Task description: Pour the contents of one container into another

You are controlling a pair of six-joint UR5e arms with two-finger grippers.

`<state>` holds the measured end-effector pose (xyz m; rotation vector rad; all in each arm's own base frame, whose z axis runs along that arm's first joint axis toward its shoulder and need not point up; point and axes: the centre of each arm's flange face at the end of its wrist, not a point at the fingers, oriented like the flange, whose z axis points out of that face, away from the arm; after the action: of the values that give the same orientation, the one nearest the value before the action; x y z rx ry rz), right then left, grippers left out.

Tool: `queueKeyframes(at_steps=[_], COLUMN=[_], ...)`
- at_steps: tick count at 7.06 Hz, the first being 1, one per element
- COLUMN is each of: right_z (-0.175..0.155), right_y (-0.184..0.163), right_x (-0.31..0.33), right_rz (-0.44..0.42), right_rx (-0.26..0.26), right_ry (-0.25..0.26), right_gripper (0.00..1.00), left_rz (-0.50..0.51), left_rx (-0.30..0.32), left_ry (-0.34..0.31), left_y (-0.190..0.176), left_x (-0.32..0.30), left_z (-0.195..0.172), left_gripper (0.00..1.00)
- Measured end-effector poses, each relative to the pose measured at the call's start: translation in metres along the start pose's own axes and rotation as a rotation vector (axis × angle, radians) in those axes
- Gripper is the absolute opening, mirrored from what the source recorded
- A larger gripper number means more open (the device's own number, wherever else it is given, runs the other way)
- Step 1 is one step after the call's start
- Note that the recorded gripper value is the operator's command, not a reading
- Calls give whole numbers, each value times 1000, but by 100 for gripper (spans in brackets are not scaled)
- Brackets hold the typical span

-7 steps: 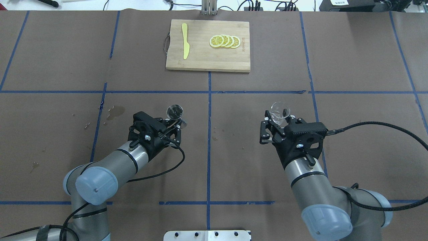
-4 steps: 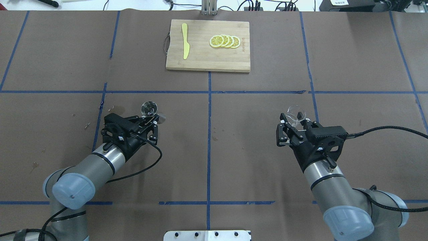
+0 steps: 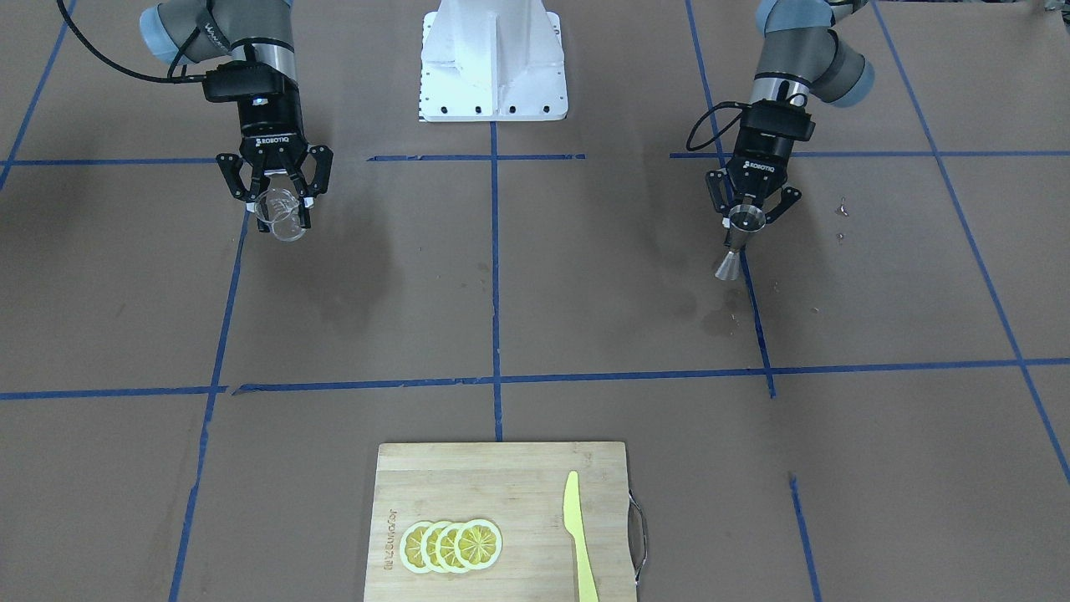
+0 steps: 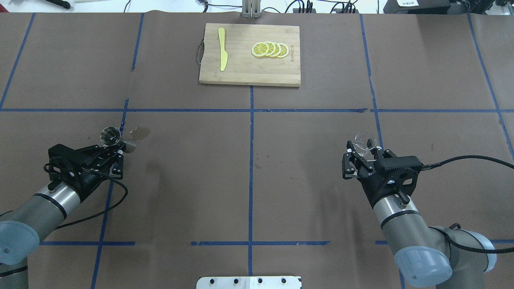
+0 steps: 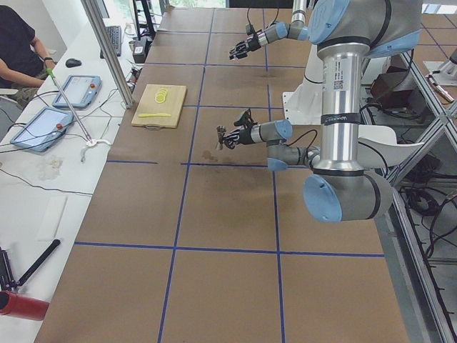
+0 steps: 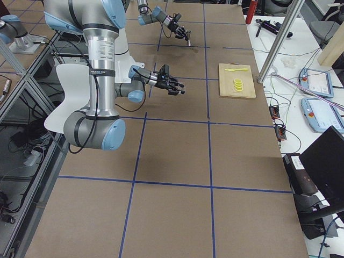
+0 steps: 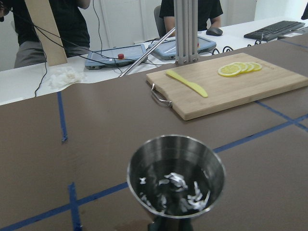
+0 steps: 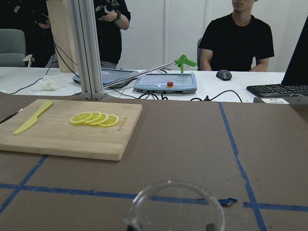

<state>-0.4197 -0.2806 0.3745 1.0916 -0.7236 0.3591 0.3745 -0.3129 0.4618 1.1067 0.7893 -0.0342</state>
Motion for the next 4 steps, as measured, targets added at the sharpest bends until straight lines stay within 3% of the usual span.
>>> queueKeyframes(at_steps=[2,4], right_z=[2,4], right_y=[5,8], right_x=[2,4], right_rz=[-10,-17], right_rx=[-3,-4], right_ry=[6,10], right_gripper=[0,0], left_rz=[-44,-109], left_rx=[-72,-129], left_ry=[-23,-3], left_y=[25,35], left_x=[-37,-51], left_z=[-14,-22], left_gripper=[0,0])
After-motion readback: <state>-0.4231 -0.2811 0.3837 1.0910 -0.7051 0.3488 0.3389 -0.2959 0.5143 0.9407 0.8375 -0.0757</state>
